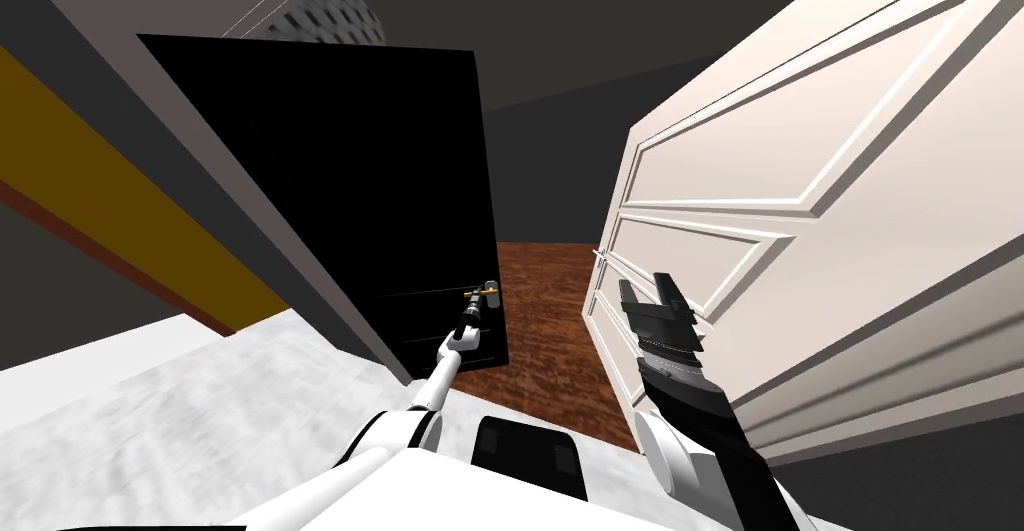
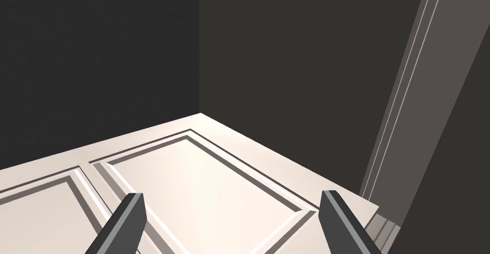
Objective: Push the door open
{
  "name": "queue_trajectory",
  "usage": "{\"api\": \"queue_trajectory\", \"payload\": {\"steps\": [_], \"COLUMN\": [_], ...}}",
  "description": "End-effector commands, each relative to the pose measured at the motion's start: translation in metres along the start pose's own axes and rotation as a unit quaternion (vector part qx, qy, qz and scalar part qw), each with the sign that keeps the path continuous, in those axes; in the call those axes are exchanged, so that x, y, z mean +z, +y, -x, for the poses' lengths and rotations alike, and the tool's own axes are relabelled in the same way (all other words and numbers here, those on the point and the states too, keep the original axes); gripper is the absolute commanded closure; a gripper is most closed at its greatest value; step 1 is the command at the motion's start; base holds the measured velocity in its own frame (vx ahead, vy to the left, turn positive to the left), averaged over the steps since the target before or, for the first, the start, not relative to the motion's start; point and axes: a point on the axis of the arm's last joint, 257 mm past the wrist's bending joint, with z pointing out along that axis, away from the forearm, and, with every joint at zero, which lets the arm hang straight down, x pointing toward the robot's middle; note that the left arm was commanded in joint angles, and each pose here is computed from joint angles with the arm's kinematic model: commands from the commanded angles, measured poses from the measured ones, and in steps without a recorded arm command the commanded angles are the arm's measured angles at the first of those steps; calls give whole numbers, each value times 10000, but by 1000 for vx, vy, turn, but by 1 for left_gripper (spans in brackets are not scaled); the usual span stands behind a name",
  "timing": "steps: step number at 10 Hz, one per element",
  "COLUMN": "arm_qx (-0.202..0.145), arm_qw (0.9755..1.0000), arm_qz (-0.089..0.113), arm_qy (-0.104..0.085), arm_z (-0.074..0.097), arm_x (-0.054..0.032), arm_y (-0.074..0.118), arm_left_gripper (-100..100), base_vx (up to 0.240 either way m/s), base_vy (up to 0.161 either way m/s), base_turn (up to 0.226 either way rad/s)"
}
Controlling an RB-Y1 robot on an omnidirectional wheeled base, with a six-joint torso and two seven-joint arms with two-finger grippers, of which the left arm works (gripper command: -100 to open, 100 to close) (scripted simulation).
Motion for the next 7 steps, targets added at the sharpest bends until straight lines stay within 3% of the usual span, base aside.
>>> {"api": "queue_trajectory", "payload": {"steps": [1,4,7], "arm_qx": [30,0,-45], "arm_qw": [9998,9994,9987], "arm_qz": [-6,3,17], "arm_qy": [-178,-352,-511], "arm_z": [220,399,548], "arm_x": [6,2,-10], "arm_y": [-5,1,14], "arm_left_gripper": [100,100,100], "base_vx": [92,154,155], "base_vy": [-50,-118,-73], "base_turn": [37,106,57]}}
